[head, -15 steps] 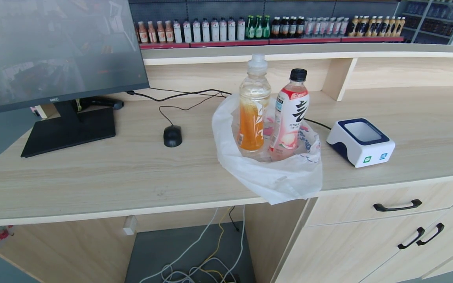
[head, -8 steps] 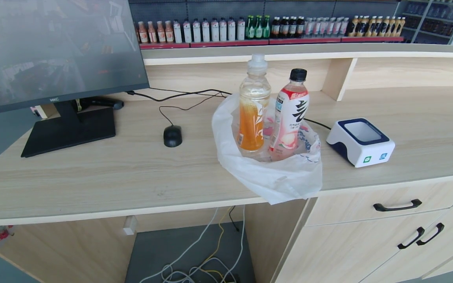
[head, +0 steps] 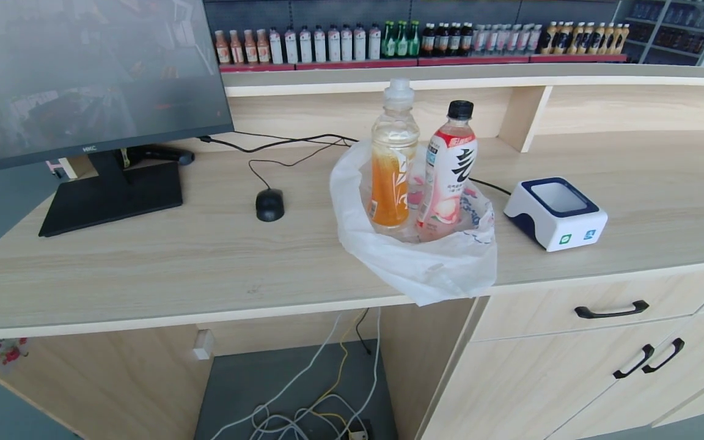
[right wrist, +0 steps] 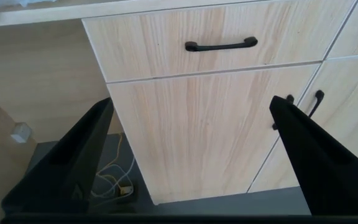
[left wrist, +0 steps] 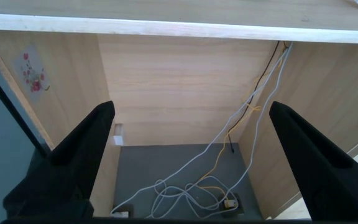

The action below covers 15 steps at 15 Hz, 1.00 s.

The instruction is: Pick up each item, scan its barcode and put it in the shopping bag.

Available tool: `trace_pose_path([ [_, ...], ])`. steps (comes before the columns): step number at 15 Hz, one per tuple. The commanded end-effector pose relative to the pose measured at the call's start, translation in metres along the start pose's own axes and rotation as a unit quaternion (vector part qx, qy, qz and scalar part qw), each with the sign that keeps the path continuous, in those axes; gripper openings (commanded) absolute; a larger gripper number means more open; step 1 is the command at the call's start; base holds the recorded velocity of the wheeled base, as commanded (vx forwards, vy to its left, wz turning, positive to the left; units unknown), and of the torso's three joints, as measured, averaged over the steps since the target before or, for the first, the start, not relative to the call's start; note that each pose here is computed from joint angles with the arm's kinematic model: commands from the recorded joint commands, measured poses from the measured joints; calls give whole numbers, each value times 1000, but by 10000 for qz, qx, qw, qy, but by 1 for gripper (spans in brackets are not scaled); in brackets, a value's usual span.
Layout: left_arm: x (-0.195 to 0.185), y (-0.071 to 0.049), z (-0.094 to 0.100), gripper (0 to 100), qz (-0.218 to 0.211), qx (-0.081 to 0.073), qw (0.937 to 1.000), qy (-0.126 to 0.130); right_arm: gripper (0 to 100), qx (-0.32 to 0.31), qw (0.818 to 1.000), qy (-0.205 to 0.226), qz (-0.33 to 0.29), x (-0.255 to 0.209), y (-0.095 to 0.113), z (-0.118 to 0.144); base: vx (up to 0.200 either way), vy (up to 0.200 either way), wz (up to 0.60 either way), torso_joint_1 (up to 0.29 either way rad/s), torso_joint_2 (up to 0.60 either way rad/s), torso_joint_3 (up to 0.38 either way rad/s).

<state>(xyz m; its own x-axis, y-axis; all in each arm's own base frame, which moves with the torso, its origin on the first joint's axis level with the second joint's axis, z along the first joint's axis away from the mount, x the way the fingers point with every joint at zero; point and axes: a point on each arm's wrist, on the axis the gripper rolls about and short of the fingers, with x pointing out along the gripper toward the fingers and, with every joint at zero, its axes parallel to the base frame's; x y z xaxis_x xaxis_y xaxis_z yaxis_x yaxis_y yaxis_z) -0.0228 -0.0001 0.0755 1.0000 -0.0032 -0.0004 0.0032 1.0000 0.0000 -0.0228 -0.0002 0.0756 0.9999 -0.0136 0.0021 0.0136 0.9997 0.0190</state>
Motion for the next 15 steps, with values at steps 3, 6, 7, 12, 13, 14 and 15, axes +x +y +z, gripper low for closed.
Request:
trace_pose_path([
  [3,0,0,0,100,1,0,10000,-2,100,-33,10000,3,-1,0,0,0,0,0,0,0,0,0],
  [6,0,0,0,100,1,0,10000,-2,100,-33,10000,3,-1,0,0,0,0,-133,0,6,10,0],
  [7,0,0,0,100,1,8,10000,-2,100,-33,10000,3,-1,0,0,0,0,-200,0,12,12,2],
  [12,0,0,0,100,1,-8,10000,-2,100,-33,10000,3,-1,0,0,0,0,-200,0,6,1,2],
  [13,0,0,0,100,1,-8,10000,-2,100,-33,10000,3,-1,0,0,0,0,-200,0,7,2,-2],
  [14,0,0,0,100,1,-8,10000,-10,100,-26,10000,3,-1,0,0,0,0,-200,0,-2,2,-2],
  [15,0,0,0,100,1,-8,10000,-2,100,-33,10000,3,-1,0,0,0,0,-200,0,2,7,-2],
])
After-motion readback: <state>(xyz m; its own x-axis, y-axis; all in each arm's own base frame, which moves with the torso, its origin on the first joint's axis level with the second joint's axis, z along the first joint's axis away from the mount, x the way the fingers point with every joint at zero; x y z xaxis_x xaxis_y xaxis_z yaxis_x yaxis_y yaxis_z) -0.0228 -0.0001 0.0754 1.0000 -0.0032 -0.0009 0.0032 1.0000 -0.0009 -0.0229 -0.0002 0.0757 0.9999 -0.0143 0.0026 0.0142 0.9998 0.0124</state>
